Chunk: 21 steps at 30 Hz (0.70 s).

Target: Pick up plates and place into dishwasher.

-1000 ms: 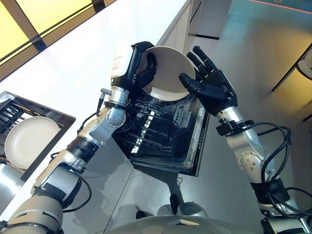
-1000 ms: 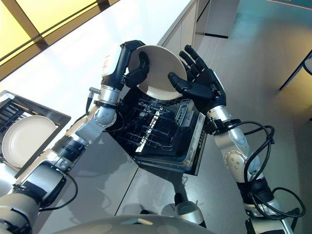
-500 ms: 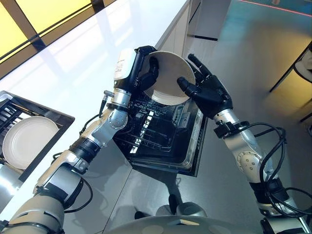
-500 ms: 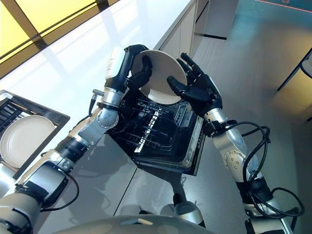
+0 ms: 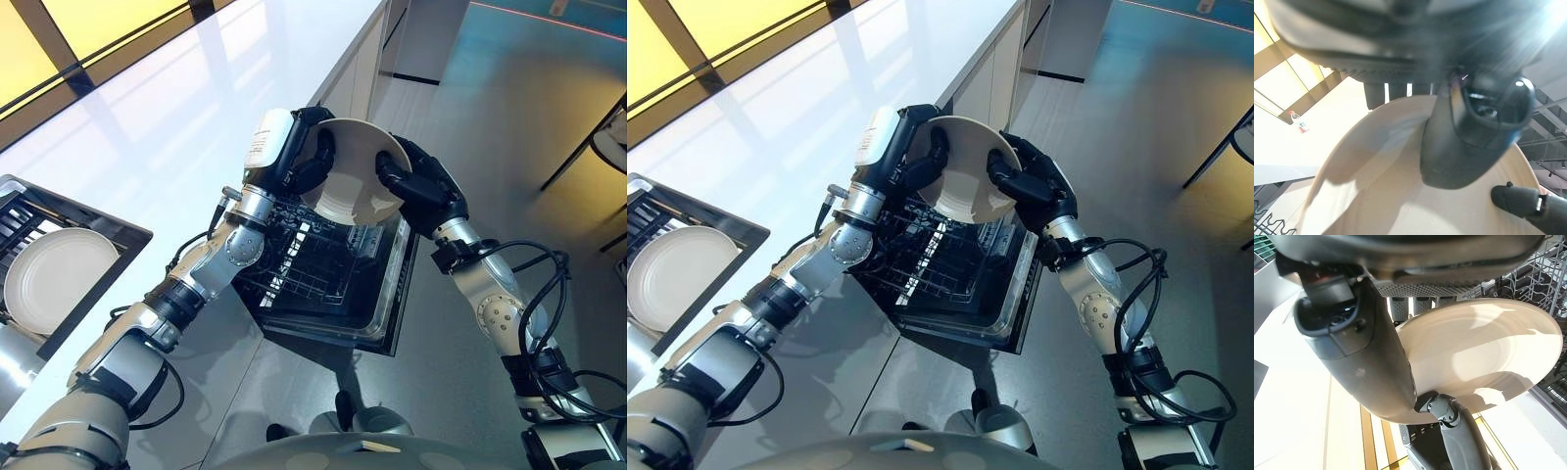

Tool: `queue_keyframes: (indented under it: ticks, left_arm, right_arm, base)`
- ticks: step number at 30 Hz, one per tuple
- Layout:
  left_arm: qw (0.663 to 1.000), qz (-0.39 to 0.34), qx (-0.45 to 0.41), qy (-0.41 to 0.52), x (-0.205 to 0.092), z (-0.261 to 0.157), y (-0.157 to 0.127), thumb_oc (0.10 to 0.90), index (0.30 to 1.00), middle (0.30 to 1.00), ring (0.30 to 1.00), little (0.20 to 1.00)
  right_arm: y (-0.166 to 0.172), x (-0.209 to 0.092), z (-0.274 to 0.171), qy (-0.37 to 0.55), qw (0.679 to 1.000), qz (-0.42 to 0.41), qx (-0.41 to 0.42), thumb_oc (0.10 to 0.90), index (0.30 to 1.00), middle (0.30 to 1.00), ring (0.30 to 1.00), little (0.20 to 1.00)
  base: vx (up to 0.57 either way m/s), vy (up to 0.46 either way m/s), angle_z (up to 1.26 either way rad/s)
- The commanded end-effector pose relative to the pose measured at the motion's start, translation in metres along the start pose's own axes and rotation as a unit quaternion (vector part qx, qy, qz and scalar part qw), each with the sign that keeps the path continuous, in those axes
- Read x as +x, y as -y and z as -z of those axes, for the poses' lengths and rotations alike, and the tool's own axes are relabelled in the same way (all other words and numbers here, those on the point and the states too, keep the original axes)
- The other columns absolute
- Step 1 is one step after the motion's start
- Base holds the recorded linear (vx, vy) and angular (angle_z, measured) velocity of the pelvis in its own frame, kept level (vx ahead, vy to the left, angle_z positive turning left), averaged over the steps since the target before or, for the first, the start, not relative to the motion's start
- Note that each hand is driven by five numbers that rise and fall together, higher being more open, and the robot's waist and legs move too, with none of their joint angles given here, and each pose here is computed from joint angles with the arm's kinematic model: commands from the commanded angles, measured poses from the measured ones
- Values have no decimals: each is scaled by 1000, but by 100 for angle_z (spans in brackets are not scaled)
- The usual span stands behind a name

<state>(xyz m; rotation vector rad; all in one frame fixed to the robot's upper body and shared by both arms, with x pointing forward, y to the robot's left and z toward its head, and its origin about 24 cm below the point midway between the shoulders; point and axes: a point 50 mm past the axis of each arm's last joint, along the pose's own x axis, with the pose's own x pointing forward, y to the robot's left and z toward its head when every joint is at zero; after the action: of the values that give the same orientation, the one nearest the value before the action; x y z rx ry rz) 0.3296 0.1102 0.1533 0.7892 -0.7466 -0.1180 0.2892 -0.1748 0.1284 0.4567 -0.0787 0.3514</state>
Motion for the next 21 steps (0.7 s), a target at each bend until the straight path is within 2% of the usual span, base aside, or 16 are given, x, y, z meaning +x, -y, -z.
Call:
queue_keyframes:
  ticks: [1,2,3,4,8,14,17,21]
  left_arm:
    - [985,-78,-18,154,49,-61,-37,100,300,300,300,200]
    - [985,-72,-13,155,50,-61,-39,171,361,361,361,271]
    - [986,-70,-12,153,50,-61,-40,336,502,502,502,436]
    - [987,-65,-12,148,51,-60,-42,800,900,900,900,900]
    - [992,-44,-29,111,50,-55,-56,800,900,900,900,900]
    - [990,-67,-23,124,40,-69,-96,800,900,900,900,900]
    - [989,-73,-37,123,30,-72,-105,800,900,900,900,900]
    - [993,-52,-15,102,21,-72,-110,800,900,900,900,900]
  right_arm:
    - [-48,14,-13,33,987,-155,-14,100,300,300,300,200]
    - [-45,14,-15,36,988,-144,-34,100,300,300,300,200]
    - [-44,14,-16,37,989,-141,-41,100,300,300,300,200]
    - [-41,14,-17,39,989,-133,-57,100,300,300,300,200]
    - [-25,11,-26,56,987,-79,-132,100,300,300,300,200]
    - [-6,1,-43,84,980,-12,-181,100,300,300,300,200]
    - [1,-5,-49,105,973,24,-203,100,300,300,300,200]
    - [10,-13,-57,129,952,86,-265,100,300,300,300,200]
  base:
    - [0,0,0]
    - [0,0,0]
    - [0,0,0]
    - [0,0,0]
    - [0,-7,3]
    - [-9,-25,5]
    - [2,-14,11]
    - [7,-15,18]
